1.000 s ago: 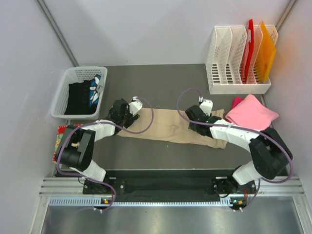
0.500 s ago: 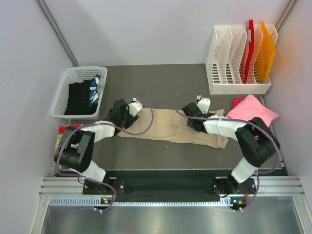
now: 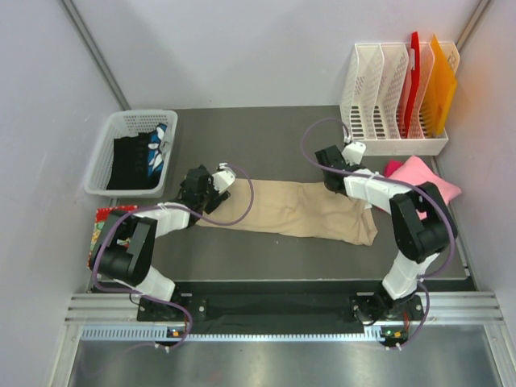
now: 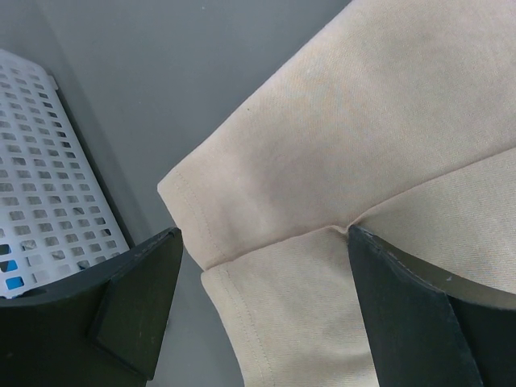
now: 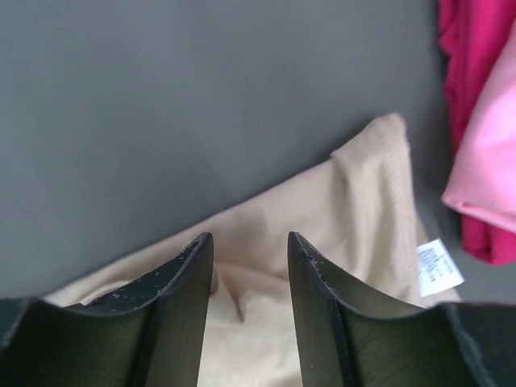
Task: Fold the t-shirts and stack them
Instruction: Fold the tshirt
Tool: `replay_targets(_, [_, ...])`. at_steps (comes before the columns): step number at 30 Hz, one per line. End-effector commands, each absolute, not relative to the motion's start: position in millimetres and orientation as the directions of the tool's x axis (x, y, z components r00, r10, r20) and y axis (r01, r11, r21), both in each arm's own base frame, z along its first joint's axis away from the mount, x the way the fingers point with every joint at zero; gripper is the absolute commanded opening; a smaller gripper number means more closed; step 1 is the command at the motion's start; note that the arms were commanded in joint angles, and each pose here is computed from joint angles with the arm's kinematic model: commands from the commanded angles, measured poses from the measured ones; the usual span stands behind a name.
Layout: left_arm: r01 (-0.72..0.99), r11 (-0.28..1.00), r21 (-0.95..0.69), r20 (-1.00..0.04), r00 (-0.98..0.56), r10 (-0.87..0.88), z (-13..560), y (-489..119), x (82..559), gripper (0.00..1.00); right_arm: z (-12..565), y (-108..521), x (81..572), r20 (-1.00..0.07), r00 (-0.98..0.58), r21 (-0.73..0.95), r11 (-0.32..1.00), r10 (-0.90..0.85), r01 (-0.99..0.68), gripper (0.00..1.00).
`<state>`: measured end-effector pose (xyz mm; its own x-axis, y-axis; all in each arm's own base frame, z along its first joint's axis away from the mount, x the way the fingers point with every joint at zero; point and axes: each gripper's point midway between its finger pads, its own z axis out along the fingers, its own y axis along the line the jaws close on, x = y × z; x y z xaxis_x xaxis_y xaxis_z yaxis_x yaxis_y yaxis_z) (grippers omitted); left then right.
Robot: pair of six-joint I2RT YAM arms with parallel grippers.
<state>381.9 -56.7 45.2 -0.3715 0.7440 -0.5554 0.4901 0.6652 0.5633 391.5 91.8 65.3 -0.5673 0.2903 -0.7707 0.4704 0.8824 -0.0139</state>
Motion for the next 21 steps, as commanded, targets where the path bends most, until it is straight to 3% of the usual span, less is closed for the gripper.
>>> replay_targets(1, [0.568,0.615,0.547,-0.396,-0.472,0.788,7,-31,342,0.89,93,76,403,-0.8,-0.539,-0.071,0.852,0.262,0.519,0.42])
replay_targets(4, [0.562,0.612,0.557,-0.396,-0.468,0.79,11,-29,341,0.89,128,75,398,-0.838,-0.471,-0.027,0.842,0.275,0.539,0.42])
replay_targets(11, [0.524,0.623,0.58,-0.436,-0.447,0.781,41,-31,348,0.93,168,99,352,-0.867,-0.412,0.074,0.89,0.28,0.449,0.54])
replay_targets(17, [0.491,0.64,0.591,-0.492,-0.41,0.768,72,-32,343,0.95,130,140,306,-0.828,-0.494,0.122,0.945,0.265,0.302,0.56])
replay_targets(21, [0.494,0.639,0.589,-0.485,-0.416,0.769,75,-28,330,0.96,100,155,303,-0.802,-0.533,0.147,0.954,0.27,0.261,0.56])
